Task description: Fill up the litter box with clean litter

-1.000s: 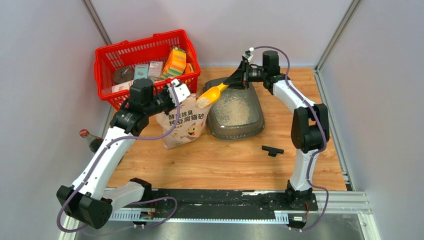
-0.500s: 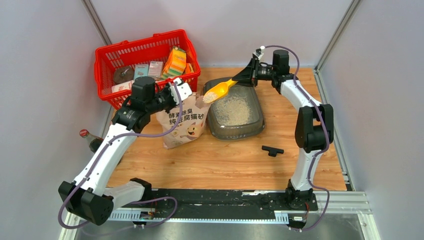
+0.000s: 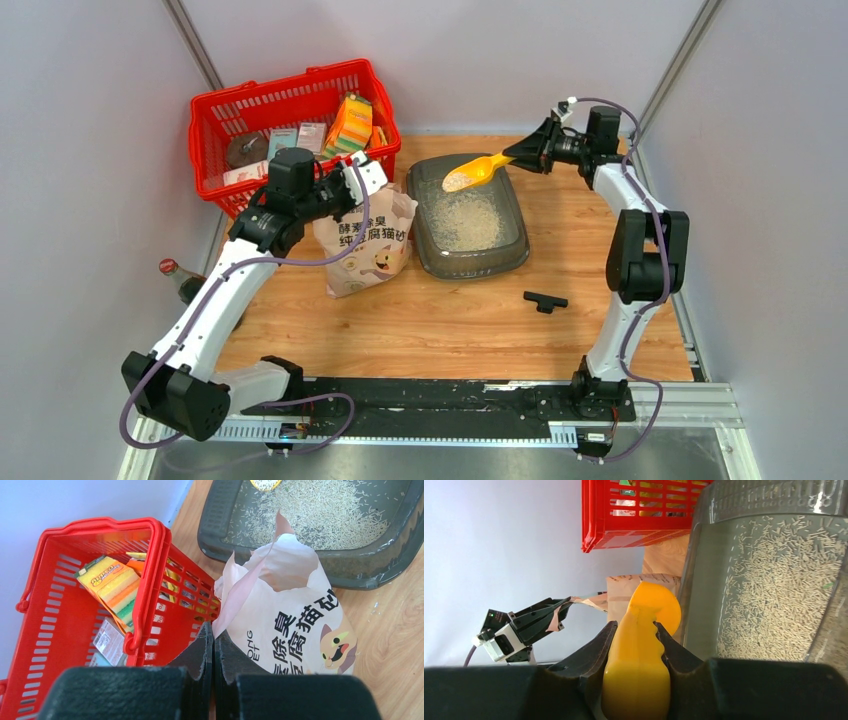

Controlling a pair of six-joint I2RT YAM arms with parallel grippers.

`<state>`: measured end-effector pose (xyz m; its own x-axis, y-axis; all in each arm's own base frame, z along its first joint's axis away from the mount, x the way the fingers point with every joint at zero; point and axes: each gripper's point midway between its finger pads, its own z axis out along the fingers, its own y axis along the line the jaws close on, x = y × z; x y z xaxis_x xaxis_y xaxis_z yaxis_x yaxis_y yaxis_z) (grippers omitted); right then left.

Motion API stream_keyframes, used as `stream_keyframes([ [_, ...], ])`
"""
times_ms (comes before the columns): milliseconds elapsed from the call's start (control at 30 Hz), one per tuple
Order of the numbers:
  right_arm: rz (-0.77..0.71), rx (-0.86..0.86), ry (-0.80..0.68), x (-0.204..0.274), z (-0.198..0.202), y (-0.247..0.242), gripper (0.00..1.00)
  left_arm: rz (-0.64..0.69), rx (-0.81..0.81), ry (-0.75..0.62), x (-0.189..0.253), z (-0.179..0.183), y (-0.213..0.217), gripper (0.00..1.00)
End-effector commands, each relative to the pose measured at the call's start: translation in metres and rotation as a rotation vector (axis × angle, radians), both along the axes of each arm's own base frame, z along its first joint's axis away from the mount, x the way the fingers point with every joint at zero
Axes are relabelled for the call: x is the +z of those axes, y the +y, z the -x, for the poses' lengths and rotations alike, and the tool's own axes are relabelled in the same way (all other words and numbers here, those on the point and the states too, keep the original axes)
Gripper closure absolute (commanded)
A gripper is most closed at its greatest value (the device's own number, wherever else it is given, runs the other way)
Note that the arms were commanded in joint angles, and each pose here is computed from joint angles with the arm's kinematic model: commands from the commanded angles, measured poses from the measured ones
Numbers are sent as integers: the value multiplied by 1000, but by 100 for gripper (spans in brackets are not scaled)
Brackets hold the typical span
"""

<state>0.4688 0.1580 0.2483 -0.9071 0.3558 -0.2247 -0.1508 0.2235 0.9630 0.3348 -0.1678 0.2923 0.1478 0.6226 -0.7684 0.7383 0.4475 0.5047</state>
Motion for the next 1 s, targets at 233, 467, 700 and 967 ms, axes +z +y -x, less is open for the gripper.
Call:
stream_keyframes([
  [233,177,-83,-66,-17,-24,-12,100,45,-25,-193,57,0,-3,100],
  [467,247,-119,-106,-17,-47,-5,100,23,-16,-195,53,5,3,100],
  [700,300,-116,-127,-25,-54,13,100,17,-20,-197,54,5,3,100],
  [967,351,-164,-181,-14,-60,0,100,32,-44,-185,52,8,-1,100],
])
